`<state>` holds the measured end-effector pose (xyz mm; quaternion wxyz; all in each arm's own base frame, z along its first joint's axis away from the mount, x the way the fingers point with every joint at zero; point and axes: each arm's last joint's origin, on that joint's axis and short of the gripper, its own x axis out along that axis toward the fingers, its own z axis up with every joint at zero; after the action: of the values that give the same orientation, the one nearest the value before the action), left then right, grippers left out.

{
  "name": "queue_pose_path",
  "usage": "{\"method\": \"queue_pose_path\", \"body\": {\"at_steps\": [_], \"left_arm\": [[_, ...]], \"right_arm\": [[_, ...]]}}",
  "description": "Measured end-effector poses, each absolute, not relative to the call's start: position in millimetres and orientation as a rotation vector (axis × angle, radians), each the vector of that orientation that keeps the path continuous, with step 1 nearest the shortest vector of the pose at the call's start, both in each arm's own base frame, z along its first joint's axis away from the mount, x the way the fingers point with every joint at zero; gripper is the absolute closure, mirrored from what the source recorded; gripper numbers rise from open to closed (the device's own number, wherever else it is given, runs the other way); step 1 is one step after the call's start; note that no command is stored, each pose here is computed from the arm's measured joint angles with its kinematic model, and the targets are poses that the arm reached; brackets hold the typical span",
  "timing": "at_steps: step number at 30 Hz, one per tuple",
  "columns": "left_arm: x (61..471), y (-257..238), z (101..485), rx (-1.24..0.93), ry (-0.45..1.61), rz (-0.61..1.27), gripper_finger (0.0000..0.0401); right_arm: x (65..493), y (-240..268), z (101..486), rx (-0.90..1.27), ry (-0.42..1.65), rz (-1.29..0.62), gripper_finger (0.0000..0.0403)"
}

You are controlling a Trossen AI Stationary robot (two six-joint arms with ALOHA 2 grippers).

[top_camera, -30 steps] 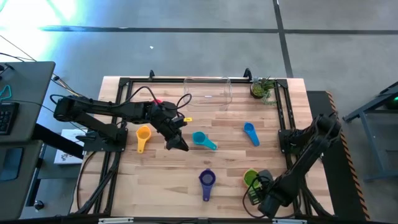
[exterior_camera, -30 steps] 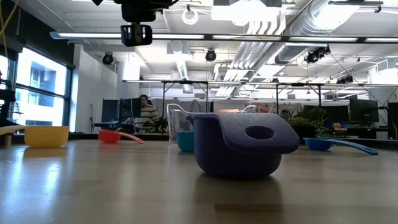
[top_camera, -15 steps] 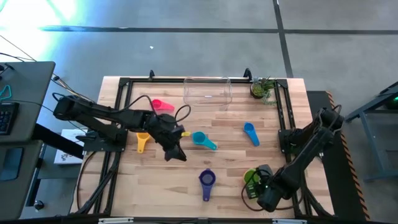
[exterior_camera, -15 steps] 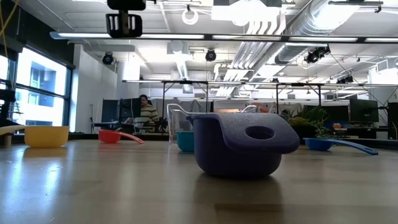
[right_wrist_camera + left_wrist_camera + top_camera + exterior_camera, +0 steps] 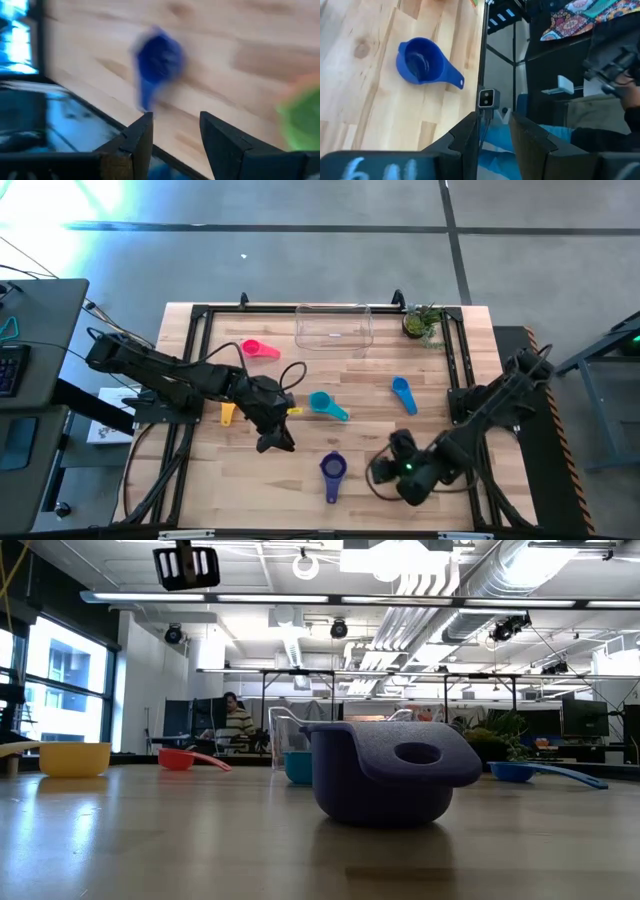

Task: Nest measuring cups in basket
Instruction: Stack the dark blue measuring cup on top of the green measuring cup

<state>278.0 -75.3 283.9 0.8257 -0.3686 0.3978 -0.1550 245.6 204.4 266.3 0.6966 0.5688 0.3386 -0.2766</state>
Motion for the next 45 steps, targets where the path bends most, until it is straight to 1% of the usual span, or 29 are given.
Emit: {"method": "queue_pose_path", "body": {"at_steps": [3, 5, 7, 12, 15, 23, 31, 45], "left_arm": [[274, -73, 284, -0.772, 0.869, -0.317, 0.0298], [270, -71, 287, -0.767, 0.864, -0.316, 0.0298], [263, -68, 290, -0.753, 0.877, -0.302, 0.0298], [246, -58, 305, -0.726, 0.827, -0.259, 0.0298], [232, -51, 312, -0.706, 0.823, -0.205, 0.0298], [195, -36, 325, -0.673, 0.810, -0.053, 0.0298], [167, -29, 332, -0.652, 0.779, 0.059, 0.0298], [163, -27, 335, -0.659, 0.757, 0.069, 0.0298]], "right_arm": [[262, 194, 278, 1.252, 0.658, -0.584, 0.0249], [272, 185, 281, 1.242, 0.636, -0.585, 0.0249], [282, 177, 278, 1.228, 0.659, -0.598, 0.0249], [304, 164, 266, 1.217, 0.717, -0.626, 0.0249], [313, 161, 257, 1.222, 0.752, -0.629, 0.0249], [327, 158, 233, 1.233, 0.853, -0.661, 0.0250], [337, 164, 206, 1.238, 0.957, -0.669, 0.0250], [347, 171, 172, 1.217, 1.037, -0.701, 0.0250]]}}
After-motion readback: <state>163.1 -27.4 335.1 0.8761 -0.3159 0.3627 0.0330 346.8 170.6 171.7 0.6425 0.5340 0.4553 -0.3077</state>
